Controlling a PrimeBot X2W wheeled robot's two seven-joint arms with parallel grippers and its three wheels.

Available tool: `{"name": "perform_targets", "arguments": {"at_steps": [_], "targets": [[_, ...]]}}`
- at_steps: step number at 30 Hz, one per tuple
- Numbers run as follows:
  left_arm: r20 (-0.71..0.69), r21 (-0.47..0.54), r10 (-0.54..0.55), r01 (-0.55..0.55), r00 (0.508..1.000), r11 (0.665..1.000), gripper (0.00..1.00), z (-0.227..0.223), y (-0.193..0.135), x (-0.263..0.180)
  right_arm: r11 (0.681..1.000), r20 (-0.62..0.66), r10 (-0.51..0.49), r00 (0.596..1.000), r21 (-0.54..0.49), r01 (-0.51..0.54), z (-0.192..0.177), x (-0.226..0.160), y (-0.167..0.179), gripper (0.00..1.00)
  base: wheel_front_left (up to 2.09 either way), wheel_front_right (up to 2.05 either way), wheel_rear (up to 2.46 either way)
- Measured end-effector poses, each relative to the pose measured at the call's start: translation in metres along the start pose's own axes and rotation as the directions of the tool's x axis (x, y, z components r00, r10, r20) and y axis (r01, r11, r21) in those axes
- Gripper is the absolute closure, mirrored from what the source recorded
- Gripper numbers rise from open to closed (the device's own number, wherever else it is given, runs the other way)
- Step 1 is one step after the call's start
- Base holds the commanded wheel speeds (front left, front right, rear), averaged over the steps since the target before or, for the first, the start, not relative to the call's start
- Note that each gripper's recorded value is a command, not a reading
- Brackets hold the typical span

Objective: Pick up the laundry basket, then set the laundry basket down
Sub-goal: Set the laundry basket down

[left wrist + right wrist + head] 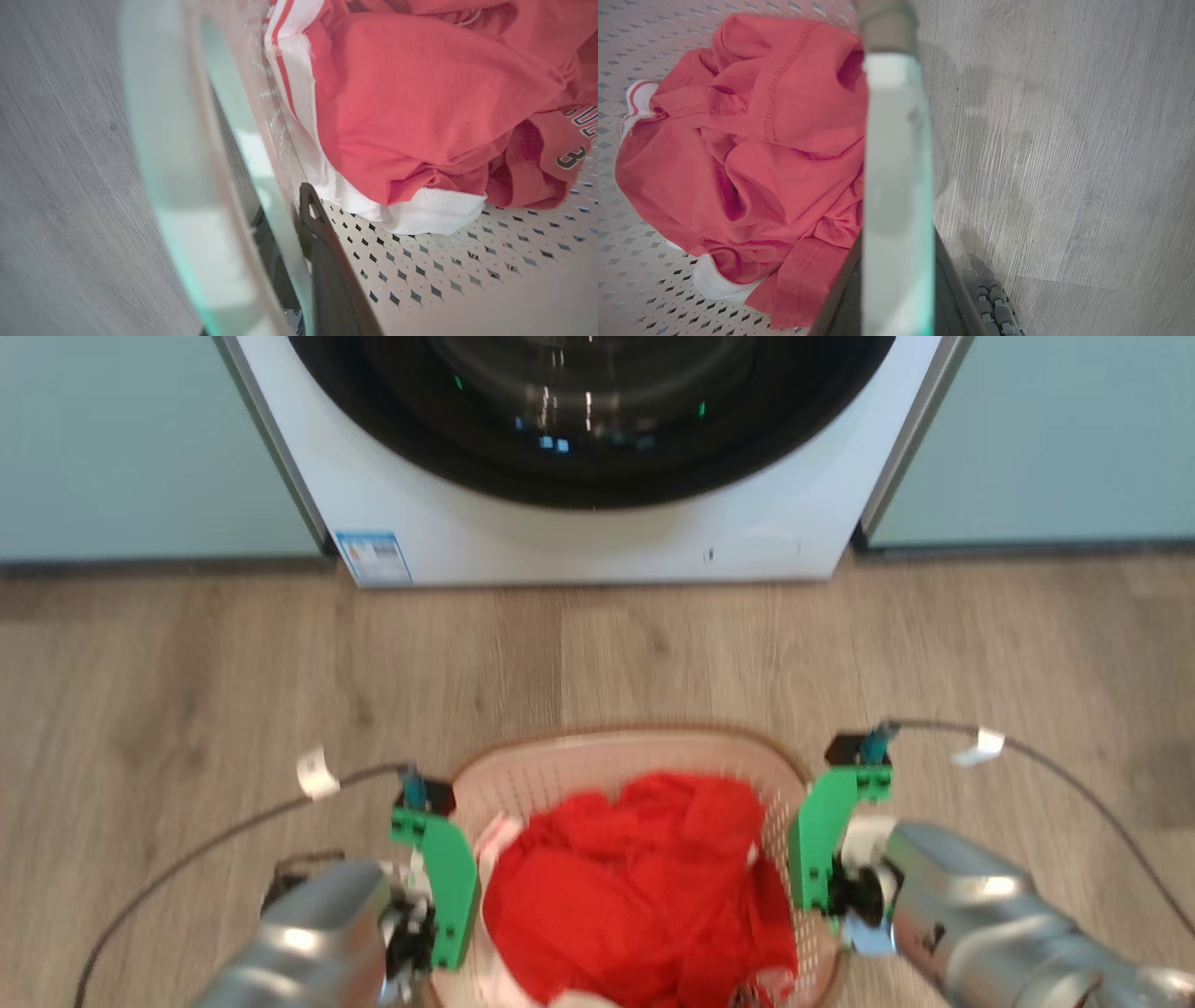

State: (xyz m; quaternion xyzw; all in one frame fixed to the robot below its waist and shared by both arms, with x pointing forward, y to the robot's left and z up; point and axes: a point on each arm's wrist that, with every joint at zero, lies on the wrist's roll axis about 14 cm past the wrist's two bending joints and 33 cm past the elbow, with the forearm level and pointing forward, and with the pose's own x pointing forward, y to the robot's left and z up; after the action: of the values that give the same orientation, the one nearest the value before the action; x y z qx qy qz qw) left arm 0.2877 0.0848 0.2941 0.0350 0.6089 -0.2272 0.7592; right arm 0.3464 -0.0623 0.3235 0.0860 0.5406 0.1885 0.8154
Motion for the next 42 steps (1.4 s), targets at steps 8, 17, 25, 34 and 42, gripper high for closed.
{"name": "perform_targets", "arguments": {"at_steps": [8,17,25,34,42], "targets": [[0.013,0.016,-0.015,0.015,1.0,1.0,1.0,0.032,0.014,0.027,1.0,0.038,-0.014,0.999,0.021,0.013,0.03,0.031,-0.02,1.0,0.0,0.0,0.0],[0.057,0.026,-0.015,0.013,0.998,1.0,1.0,0.065,0.038,0.068,1.0,0.112,-0.015,0.994,0.015,0.014,0.059,0.08,-0.04,1.0,0.0,0.0,0.0],[0.083,0.006,-0.007,0.007,0.997,1.0,1.0,0.074,0.06,0.114,1.0,0.129,-0.004,0.992,0.016,0.002,0.059,0.133,-0.057,1.0,0.0,0.0,0.0],[0.114,0.063,0.028,-0.035,0.993,0.997,1.0,0.079,0.081,0.149,0.998,0.103,0.005,0.995,0.067,-0.012,0.043,0.176,-0.067,1.0,0.0,0.0,0.0],[0.078,0.052,0.026,-0.03,0.997,0.998,1.0,0.065,0.086,0.166,0.995,0.023,0.019,1.0,0.096,-0.021,0.021,0.197,-0.069,1.0,0.0,0.0,0.0]]}}
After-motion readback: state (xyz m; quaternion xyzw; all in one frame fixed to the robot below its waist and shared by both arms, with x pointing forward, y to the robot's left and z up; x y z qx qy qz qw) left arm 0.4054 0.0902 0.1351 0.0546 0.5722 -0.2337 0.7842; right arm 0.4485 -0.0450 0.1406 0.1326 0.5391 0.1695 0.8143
